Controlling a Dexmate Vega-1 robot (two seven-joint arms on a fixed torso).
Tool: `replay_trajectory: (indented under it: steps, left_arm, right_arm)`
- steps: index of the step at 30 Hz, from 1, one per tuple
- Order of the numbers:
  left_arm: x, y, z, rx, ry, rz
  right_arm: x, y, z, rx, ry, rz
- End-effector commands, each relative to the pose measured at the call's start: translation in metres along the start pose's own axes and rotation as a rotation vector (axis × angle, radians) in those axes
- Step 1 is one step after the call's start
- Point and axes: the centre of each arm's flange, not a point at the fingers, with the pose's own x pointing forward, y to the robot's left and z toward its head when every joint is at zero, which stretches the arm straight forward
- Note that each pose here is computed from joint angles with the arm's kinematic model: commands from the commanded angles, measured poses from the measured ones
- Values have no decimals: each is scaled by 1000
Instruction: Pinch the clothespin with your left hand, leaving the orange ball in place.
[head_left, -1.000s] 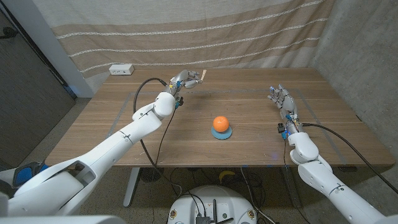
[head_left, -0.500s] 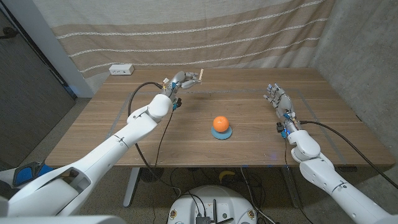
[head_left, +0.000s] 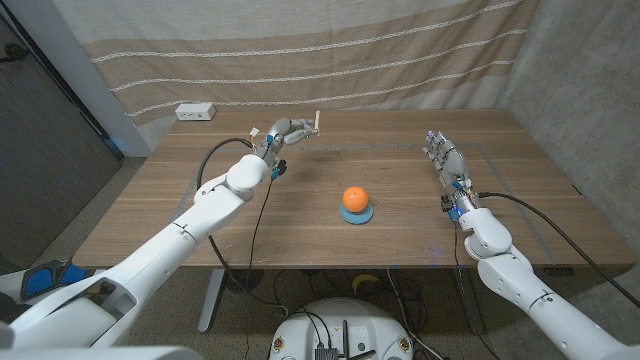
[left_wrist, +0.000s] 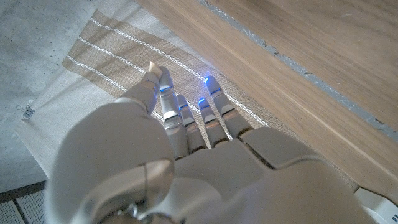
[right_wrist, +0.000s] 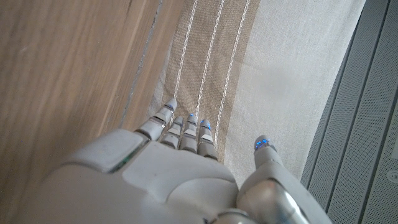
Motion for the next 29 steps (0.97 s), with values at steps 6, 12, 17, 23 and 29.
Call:
replay_trajectory:
  steps: [6, 12, 17, 23, 29]
  left_arm:
    - [-15, 16, -12, -166, 26, -38]
    - [-17, 20, -17, -227, 33, -51]
    - [-18, 24, -22, -278, 31, -50]
    - [-18, 26, -31, -348, 43, -52]
    - [-17, 30, -37, -371, 52, -37]
  right_arm:
    - [-2, 14, 1, 22, -50, -7]
    - [-5, 16, 2, 27, -55, -29]
    - [-6, 15, 7, 15, -66, -52]
    - [-1, 12, 9, 15, -76, -63]
    - [5, 13, 7, 11, -73, -59]
